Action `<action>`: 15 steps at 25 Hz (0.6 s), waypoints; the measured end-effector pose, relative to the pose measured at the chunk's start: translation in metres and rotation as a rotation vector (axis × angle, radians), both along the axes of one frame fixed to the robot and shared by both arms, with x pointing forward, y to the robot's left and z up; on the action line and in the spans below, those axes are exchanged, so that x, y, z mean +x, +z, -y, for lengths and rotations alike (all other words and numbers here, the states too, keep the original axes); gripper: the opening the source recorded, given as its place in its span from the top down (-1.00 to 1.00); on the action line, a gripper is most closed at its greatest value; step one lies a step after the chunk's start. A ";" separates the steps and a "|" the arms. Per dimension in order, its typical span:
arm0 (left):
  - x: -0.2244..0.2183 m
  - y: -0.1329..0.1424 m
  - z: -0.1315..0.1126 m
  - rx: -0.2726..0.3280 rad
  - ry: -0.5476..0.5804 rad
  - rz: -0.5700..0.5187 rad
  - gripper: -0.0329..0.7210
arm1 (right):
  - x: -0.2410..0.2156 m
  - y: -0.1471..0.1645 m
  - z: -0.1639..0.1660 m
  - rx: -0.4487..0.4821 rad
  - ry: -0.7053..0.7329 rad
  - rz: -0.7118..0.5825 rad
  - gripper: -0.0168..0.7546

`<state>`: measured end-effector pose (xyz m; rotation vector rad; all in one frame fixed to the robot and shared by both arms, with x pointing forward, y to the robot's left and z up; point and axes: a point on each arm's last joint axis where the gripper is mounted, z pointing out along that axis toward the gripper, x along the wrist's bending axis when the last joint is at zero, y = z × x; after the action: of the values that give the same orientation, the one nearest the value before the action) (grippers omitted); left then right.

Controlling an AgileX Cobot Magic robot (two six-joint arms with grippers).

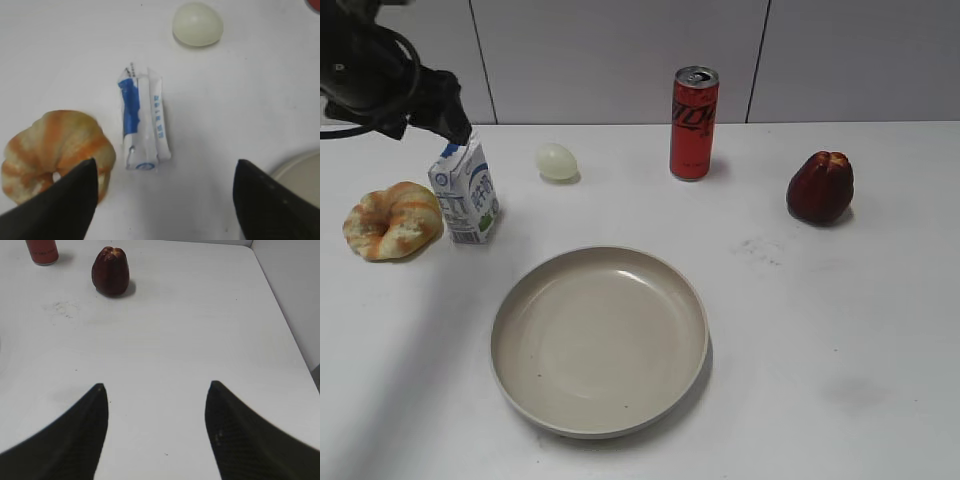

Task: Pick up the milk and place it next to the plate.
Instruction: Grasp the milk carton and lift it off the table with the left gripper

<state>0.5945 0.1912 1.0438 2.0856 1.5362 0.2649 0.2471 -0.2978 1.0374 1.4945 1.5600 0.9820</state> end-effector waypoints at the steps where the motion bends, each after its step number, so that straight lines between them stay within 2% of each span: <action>1: 0.006 -0.005 0.004 0.005 -0.007 -0.009 -0.78 | 0.000 0.000 0.000 0.000 0.000 0.000 -0.25; 9: 0.037 -0.048 0.011 0.068 -0.024 -0.062 -0.78 | 0.000 0.000 0.000 0.000 0.000 0.000 -0.25; 15: 0.047 -0.081 0.013 0.089 -0.019 -0.111 -0.76 | 0.000 0.000 0.000 0.000 0.000 0.000 -0.25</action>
<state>0.6411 0.1782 0.9631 2.2161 1.5944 0.2173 0.2471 -0.2978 1.0374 1.4945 1.5600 0.9820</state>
